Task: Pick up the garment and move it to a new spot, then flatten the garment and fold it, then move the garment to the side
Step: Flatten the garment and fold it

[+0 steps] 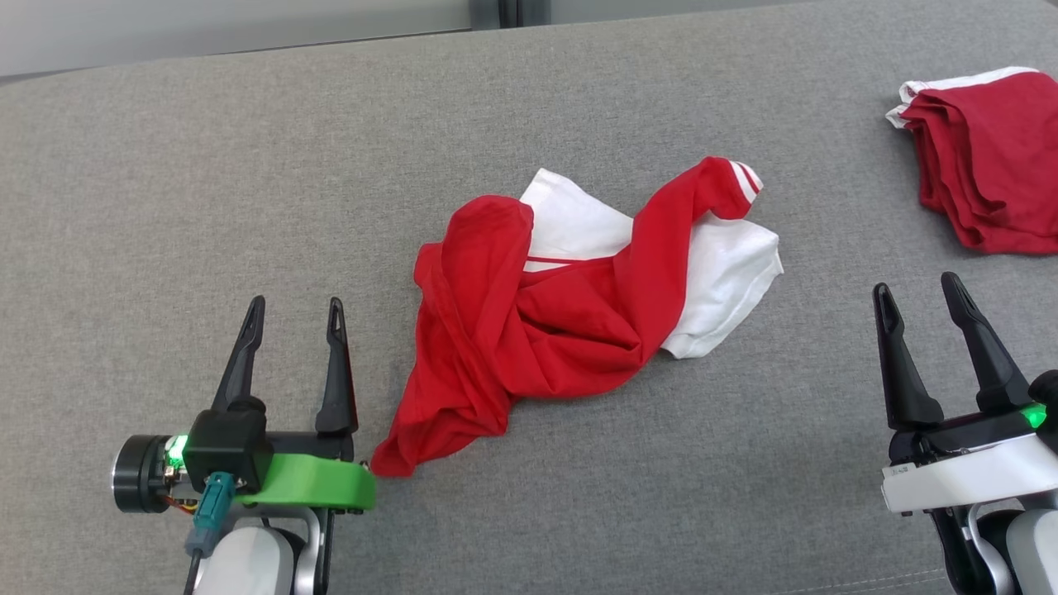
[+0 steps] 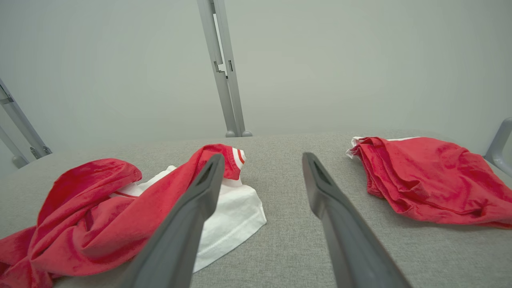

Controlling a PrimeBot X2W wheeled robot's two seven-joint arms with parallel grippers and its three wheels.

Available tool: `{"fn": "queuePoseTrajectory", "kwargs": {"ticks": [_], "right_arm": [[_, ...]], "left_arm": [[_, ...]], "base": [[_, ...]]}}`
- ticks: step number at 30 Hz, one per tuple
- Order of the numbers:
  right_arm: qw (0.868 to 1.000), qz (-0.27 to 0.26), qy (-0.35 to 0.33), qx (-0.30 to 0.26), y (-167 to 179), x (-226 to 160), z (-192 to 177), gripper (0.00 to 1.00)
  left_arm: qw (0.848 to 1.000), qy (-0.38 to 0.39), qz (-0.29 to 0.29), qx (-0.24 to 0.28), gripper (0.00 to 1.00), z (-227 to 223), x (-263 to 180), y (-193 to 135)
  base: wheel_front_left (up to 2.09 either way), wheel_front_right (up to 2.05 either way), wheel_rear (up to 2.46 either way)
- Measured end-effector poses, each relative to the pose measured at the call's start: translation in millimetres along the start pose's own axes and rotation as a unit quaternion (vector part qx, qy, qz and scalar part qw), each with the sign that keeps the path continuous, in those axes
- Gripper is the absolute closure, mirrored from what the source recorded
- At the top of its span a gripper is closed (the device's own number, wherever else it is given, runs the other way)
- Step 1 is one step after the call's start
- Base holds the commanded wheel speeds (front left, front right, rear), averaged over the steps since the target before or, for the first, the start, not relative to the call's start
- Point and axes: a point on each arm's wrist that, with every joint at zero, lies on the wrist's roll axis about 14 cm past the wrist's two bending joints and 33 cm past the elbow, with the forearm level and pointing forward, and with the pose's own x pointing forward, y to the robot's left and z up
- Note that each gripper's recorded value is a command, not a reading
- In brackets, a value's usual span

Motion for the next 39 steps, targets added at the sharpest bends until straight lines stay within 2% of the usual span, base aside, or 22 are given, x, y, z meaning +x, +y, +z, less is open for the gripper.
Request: {"fn": "queuePoseTrajectory", "kwargs": {"ticks": [13,17,21,26,31,32,33,35,39], "right_arm": [[1.000,-0.002,0.005,0.002,-1.0,1.3,-4.1,0.00],[1.000,-0.002,0.010,0.003,-1.6,3.5,-7.9,0.00],[1.000,0.001,0.019,0.005,-0.7,7.9,-14.6,0.00],[1.000,0.006,0.023,0.007,1.4,15.9,-19.5,0.00],[0.999,-0.007,0.031,0.009,-6.1,13.2,-26.7,0.00],[0.999,-0.010,0.033,0.009,-8.0,12.8,-27.9,0.00],[0.999,-0.013,0.033,0.009,-9.8,12.3,-28.8,0.00],[0.999,-0.017,0.035,0.009,-12.1,11.3,-30.5,0.00],[0.999,-0.022,0.034,0.011,-14.5,10.9,-31.0,0.00]], "left_arm": [[1.000,0.004,-0.014,-0.001,0.00,-0.3,4.6,-7.9],[0.998,-0.004,-0.060,-0.003,0.00,9.2,17.3,-32.8],[0.991,0.001,-0.136,-0.005,0.00,15.4,34.1,-77.8],[0.976,0.060,-0.207,0.010,0.00,-10.0,48.3,-118.1],[0.965,0.145,-0.215,0.022,0.00,-54.4,56.2,-123.9],[0.963,0.161,-0.214,0.018,0.53,-61.9,57.3,-123.3],[0.962,0.170,-0.213,0.021,1.00,-67.7,58.1,-123.1],[0.963,0.171,-0.209,0.016,1.00,-71.2,60.2,-123.0],[0.975,0.132,-0.177,-0.014,1.00,-58.4,68.4,-111.8]], "base": [[0.00,0.00,0.00],[0.00,0.00,0.00],[0.00,0.00,0.00],[0.00,0.00,0.00],[0.00,0.00,0.00],[0.00,0.00,0.00],[0.00,0.00,0.00],[0.00,0.00,0.00],[0.00,0.00,0.00]]}}
